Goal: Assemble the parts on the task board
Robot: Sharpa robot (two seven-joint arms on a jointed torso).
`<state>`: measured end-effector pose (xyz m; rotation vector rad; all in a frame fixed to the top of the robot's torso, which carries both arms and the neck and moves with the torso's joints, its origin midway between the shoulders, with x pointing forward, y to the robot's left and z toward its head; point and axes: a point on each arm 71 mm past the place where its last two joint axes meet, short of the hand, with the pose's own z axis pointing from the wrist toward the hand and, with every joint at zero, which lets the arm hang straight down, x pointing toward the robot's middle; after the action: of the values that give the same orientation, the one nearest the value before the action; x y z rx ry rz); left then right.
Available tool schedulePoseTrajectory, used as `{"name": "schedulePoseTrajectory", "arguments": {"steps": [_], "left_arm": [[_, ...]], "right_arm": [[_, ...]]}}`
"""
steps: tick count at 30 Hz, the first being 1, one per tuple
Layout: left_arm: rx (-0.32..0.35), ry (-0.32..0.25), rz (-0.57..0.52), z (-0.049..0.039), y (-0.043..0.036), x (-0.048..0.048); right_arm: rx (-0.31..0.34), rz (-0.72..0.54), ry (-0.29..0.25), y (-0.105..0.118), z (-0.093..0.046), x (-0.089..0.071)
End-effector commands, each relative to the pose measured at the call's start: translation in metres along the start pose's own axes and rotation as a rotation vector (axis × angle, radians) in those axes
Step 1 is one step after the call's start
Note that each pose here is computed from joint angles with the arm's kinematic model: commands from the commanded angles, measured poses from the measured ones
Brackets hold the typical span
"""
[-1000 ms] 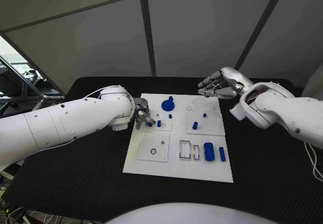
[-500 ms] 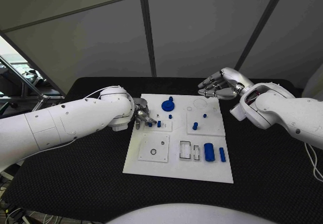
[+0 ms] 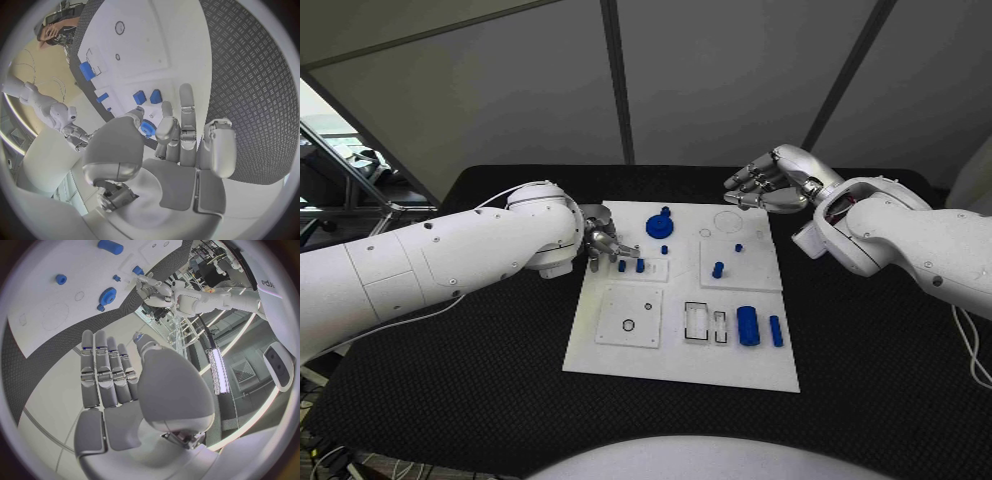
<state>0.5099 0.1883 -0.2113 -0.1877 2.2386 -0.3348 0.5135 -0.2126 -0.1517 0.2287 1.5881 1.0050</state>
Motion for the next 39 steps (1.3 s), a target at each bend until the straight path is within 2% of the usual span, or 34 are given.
{"name": "schedulePoseTrajectory", "arguments": {"steps": [1, 6, 9, 12, 16, 19, 21, 30, 39], "left_arm": [[0.012, -0.035, -0.04, -0.0023, -0.0031, -0.0068], [0.029, -0.062, -0.066, -0.0067, -0.0054, -0.0179], [0.062, -0.086, -0.107, -0.0093, -0.0083, -0.0265], [0.127, -0.116, -0.145, -0.0108, -0.0136, -0.0332], [0.275, -0.178, -0.184, -0.0113, -0.0262, -0.0379], [0.364, -0.227, -0.173, -0.011, -0.0347, -0.0355], [0.398, -0.246, -0.152, -0.0102, -0.0388, -0.0313], [0.459, -0.295, 0.007, -0.0026, -0.0515, -0.0187], [0.493, -0.316, 0.147, 0.0076, -0.0653, -0.01]], "right_arm": [[-0.007, 0.0, 0.003, 0.001, 0.0, -0.001], [-0.005, -0.001, 0.002, 0.001, 0.0, -0.001], [-0.003, -0.001, 0.0, 0.001, 0.0, -0.001], [-0.003, -0.001, -0.001, 0.0, 0.0, -0.001], [-0.002, -0.001, -0.002, 0.0, 0.0, -0.001], [-0.003, -0.001, -0.002, 0.001, 0.0, -0.001], [-0.004, -0.001, -0.002, 0.001, 0.0, -0.001], [-0.009, 0.0, 0.0, 0.003, 0.0, 0.0], [-0.011, 0.001, 0.0, 0.003, 0.001, 0.001]]}}
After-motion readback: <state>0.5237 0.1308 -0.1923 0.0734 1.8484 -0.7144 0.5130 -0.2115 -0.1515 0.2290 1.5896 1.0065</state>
